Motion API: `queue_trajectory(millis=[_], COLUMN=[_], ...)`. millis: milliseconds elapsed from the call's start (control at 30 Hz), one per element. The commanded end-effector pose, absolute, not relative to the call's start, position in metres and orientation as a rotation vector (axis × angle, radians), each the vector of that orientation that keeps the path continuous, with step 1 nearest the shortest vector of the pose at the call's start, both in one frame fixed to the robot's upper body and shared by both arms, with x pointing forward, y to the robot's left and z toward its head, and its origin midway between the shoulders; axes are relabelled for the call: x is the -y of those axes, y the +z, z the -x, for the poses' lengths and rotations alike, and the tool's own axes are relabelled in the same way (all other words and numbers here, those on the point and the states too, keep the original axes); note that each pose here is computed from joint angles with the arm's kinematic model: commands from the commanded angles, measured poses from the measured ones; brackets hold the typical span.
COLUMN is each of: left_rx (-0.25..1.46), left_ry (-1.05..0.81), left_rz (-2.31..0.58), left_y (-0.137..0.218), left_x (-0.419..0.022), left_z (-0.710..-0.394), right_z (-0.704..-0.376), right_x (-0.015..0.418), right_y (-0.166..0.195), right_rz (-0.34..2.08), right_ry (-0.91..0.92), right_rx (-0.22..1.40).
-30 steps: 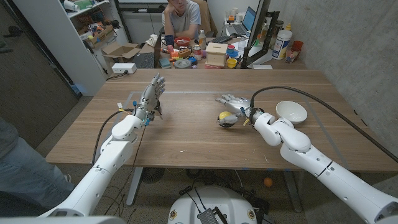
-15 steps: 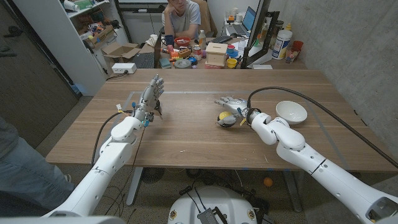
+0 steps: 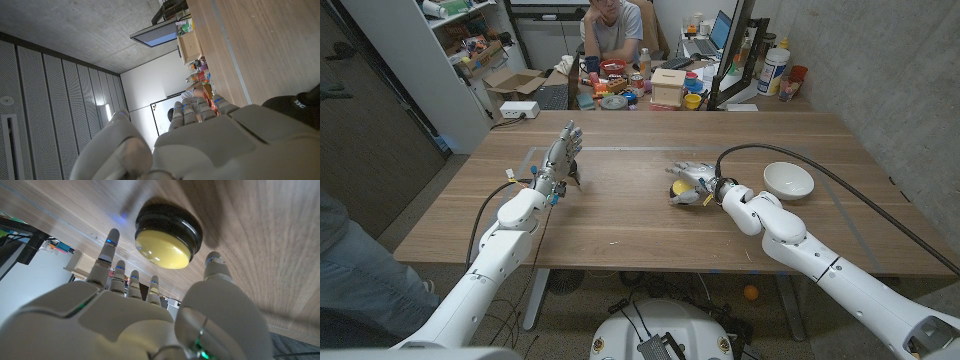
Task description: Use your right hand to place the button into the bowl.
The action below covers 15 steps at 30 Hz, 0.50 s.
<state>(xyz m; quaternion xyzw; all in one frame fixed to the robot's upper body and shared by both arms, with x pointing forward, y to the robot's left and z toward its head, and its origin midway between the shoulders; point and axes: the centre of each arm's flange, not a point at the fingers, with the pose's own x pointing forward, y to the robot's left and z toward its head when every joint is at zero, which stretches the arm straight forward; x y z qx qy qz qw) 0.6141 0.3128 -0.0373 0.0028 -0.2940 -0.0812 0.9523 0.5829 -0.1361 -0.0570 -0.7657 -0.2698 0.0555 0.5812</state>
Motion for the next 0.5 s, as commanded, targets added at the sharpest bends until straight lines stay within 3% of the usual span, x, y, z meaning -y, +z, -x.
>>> queue_trajectory(millis=[33, 500], left_rx=[0.588, 0.58], left_ry=[-0.16, -0.162], left_rz=[-0.011, 0.012], left_y=[-0.0395, -0.046], left_x=[-0.3144, -0.3114], left_z=[-0.6127, -0.6147], right_z=[-0.5907, -0.59], right_x=[0.1388, 0.1427], right_y=[-0.0655, -0.0698], right_rz=[1.801, 1.811], right_ry=[0.15, 0.169], right_rx=[0.59, 0.559])
